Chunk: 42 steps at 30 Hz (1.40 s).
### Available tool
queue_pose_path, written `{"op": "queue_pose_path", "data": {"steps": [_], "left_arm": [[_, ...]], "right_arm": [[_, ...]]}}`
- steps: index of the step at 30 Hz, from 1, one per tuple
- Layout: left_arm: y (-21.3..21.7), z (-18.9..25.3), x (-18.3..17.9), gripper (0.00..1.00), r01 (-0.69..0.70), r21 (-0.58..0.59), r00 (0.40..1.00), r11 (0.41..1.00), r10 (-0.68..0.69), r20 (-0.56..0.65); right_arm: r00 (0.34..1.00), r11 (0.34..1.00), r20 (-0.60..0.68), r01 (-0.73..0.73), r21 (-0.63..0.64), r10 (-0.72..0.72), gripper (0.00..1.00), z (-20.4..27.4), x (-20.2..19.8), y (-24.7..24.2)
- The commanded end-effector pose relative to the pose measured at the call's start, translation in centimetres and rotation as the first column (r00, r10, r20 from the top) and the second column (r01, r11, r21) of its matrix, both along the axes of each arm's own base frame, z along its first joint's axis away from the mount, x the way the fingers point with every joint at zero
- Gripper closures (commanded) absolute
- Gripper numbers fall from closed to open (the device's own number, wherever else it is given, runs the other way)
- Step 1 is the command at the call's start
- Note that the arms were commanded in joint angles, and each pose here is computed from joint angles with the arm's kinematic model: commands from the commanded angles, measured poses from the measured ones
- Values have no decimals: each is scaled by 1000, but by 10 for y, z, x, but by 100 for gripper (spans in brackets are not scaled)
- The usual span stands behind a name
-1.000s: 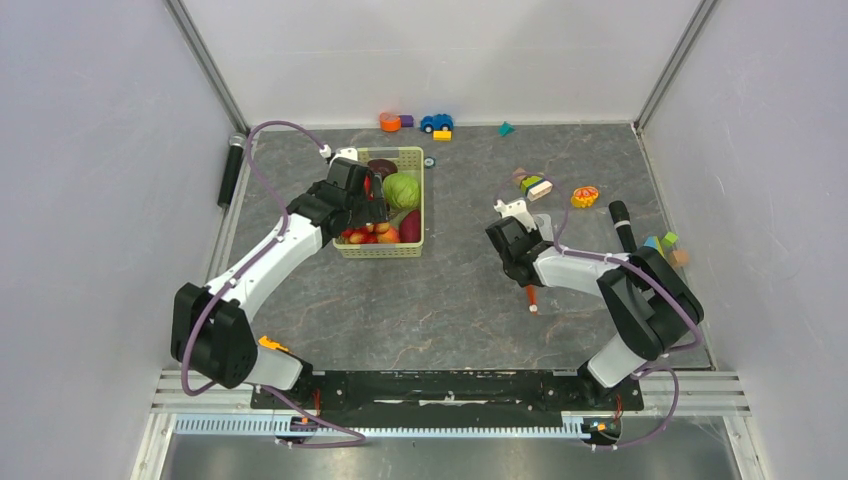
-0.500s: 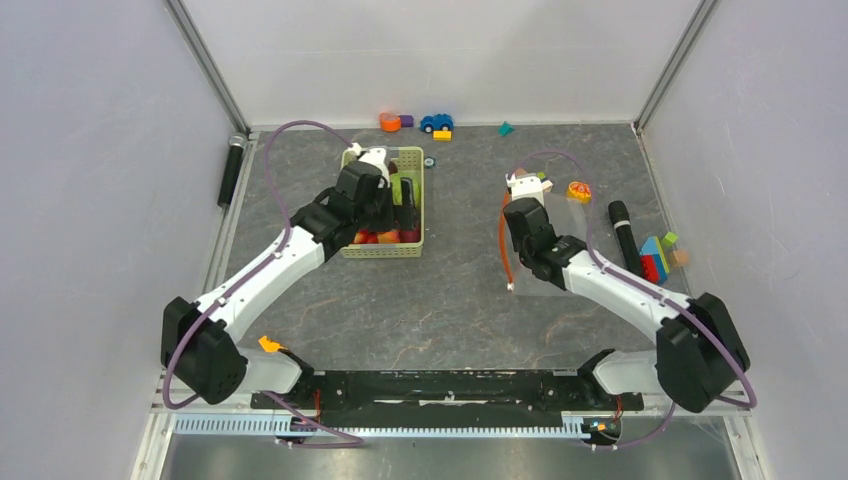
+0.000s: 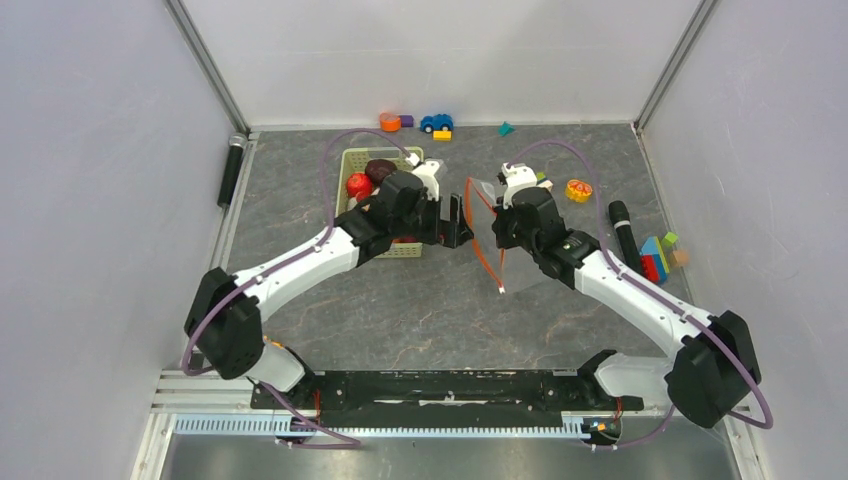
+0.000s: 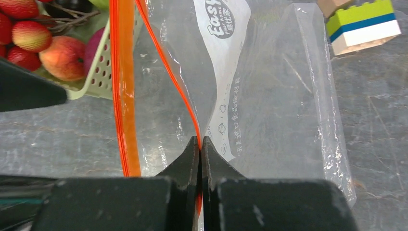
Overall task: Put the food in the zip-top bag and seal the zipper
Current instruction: Open the zipper of the food storage bag.
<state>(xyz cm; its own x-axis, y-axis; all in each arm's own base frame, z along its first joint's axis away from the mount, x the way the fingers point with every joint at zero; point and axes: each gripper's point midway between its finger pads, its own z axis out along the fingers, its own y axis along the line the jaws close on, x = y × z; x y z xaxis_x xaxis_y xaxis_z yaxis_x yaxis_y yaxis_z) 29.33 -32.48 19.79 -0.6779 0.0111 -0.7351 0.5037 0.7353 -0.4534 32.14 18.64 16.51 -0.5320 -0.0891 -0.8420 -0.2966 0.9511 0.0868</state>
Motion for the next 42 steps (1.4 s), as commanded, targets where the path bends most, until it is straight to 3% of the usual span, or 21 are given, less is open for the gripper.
{"op": "queue_pose_path", "data": {"steps": [1, 6, 8, 9, 11, 12, 14, 17, 21, 25, 32, 39, 42], "left_arm": [[-19, 6, 8, 0, -5, -58, 1000, 998, 4, -25], [-28, -3, 16, 7, -23, -53, 999, 998, 21, -50], [-33, -5, 19, 23, -26, -53, 998, 998, 23, -60], [-33, -7, 20, 39, -30, -49, 998, 998, 27, -65], [-32, -11, 23, 85, -49, -31, 996, 998, 46, -76], [-30, -12, 24, 97, -60, -20, 995, 998, 58, -80], [-27, -12, 23, 98, -72, -9, 994, 997, 71, -84], [-28, -2, 17, 98, -63, -29, 993, 998, 60, -101], [-37, 16, 2, 98, -22, -86, 992, 996, 11, -126], [-35, 21, -1, 98, -55, -74, 991, 996, 45, -130], [-44, 27, -3, 98, -57, -103, 989, 993, 42, -141], [-42, 27, 6, 98, -97, -87, 988, 992, 85, -130], [-42, 30, 7, 98, -100, -88, 988, 991, 88, -128]], "right_arm": [[995, 986, 60, -85, 142, 77, 100, 41, -4, 25], [985, 966, 86, -162, 202, 147, 100, 53, -11, 39], [978, 953, 89, -205, 223, 189, 100, 56, -16, 45], [976, 951, 94, -212, 225, 195, 100, 58, -17, 46], [977, 954, 103, -206, 217, 187, 100, 60, -16, 43], [979, 960, 106, -190, 205, 172, 100, 60, -15, 39], [985, 976, 118, -147, 163, 128, 98, 58, -10, 29], [990, 992, 119, -87, 86, 77, 84, 50, -3, 14], [994, 999, 107, 14, -40, -9, 57, 43, 7, -9], [989, 990, 135, 82, -118, -65, 41, 46, 12, -23], [991, 983, 124, 69, -171, -48, 38, 29, 11, -12], [991, 996, 114, -70, -58, 77, 39, 24, 2, 21], [993, 997, 113, -33, -63, 40, 40, 21, 3, 15]]}}
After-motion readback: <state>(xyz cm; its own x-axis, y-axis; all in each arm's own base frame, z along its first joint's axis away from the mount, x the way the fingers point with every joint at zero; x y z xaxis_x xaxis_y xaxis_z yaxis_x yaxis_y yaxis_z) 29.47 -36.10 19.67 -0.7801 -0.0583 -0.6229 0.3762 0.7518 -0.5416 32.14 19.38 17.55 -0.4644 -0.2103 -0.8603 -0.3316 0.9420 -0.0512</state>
